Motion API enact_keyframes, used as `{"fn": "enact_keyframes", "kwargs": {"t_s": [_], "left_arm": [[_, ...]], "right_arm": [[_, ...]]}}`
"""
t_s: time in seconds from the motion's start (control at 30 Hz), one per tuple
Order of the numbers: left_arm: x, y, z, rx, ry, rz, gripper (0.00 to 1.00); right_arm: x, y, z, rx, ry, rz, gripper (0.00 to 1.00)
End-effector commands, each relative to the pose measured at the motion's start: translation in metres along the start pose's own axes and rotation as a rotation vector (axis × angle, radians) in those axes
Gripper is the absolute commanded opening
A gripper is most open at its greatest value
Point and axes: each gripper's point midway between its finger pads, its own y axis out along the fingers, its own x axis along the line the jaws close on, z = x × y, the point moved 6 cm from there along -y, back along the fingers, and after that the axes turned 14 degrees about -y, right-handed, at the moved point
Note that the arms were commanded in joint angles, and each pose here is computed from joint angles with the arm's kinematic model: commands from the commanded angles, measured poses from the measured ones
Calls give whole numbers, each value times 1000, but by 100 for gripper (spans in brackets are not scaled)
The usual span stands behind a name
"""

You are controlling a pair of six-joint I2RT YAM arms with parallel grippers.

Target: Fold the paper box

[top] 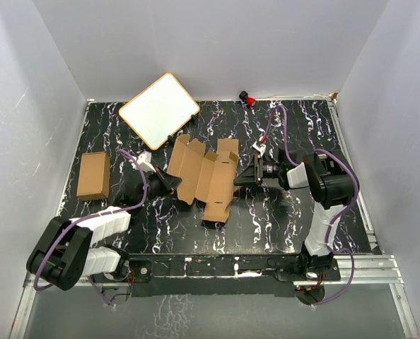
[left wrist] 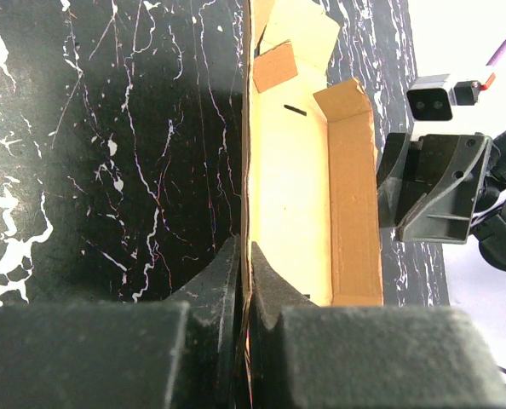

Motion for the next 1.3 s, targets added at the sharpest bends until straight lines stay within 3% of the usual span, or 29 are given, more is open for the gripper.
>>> {"fn": "enact_keyframes", "kwargs": {"t_s": [0.0,0.27,0.57,0.73,0.93,1.27], "left_arm": [[-1,-1,1,2,3,11,0],[-3,0,1,5,3,13,0],[-6,2,-1,6,6,16,0],[-7,3,-1,8,7,21,0],[-12,3,0,28,15,58,0],[-19,5,2,63,32,104,0]], "right_arm": [[0,0,-7,-6,-70,-30,49],[3,5,-5,-2,-77,-63,45],[3,13,0,-3,-94,-63,17],[-2,15,2,6,-88,-26,8],[-17,17,1,30,-85,89,9],[-33,17,0,68,-127,243,30]]}}
